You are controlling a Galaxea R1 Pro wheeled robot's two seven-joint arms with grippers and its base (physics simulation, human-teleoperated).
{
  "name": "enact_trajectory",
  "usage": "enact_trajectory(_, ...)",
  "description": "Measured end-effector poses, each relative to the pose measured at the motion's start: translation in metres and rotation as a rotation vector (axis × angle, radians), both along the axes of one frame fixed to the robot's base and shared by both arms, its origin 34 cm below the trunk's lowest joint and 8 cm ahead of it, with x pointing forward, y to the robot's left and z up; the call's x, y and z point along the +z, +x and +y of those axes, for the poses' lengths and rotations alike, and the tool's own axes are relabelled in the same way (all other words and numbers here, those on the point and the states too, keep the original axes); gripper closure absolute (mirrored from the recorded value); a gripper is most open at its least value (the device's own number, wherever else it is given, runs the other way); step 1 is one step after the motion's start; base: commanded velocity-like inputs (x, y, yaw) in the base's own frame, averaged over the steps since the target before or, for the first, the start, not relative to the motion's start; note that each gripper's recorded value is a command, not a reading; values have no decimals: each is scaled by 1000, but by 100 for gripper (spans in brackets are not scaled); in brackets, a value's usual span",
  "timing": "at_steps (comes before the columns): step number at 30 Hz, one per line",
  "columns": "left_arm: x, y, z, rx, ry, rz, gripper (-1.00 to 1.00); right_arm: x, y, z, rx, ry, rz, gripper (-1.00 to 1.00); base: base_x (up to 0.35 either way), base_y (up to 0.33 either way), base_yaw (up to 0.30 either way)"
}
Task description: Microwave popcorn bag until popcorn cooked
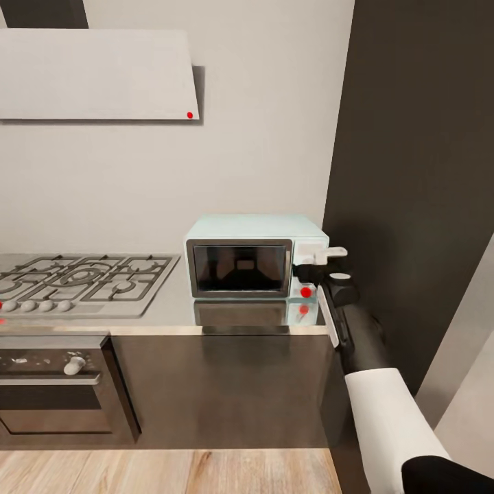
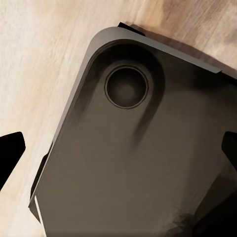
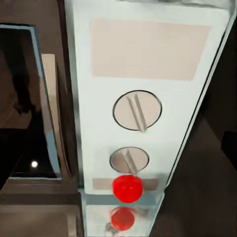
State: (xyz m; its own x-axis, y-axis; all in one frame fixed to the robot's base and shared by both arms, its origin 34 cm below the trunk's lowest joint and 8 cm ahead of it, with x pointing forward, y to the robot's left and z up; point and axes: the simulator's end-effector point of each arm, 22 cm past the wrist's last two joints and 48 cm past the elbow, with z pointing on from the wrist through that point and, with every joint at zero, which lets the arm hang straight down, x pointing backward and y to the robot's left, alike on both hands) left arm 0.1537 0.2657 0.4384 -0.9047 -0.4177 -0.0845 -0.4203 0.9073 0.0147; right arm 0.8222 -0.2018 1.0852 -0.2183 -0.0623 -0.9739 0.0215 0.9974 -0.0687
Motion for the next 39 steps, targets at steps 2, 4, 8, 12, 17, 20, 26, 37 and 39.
enact_trajectory(2, 0, 0, 0, -2, 0, 0, -100, -1, 2, 3, -14, 4, -13, -100, 0, 0, 0)
enact_trajectory(4, 0, 0, 0, -8, -1, 0, -100, -2, 3, 8, -22, 12, -20, -100, 0, 0, 0)
enact_trajectory(8, 0, 1, -1, -13, -2, -1, -100, -5, 3, 12, -20, 18, -15, -100, 0, 23, 0)
enact_trajectory(12, 0, 2, -2, -20, -7, -5, -100, -10, 3, 12, -20, 17, -5, -100, 0, 209, 0)
enact_trajectory(17, 0, 2, -2, -17, -7, -6, -100, -23, 4, 17, -13, 7, 24, -100, 25, 137, 0)
enact_trajectory(20, 0, 2, -2, -17, -7, -6, -100, -24, 3, 19, -9, 7, 33, -100, 0, 0, 0)
enact_trajectory(26, 0, 2, -1, -17, -6, -7, -100, -25, 3, 20, -1, 8, 36, -100, 0, 0, 0)
enact_trajectory(37, 0, 2, -1, -29, -6, -6, -100, -25, 3, 24, 13, 14, 35, -100, 76, 63, 0)
enact_trajectory(39, 0, 2, -1, -29, -6, -6, -100, -25, 3, 25, 22, 16, 36, -100, 24, 21, 0)
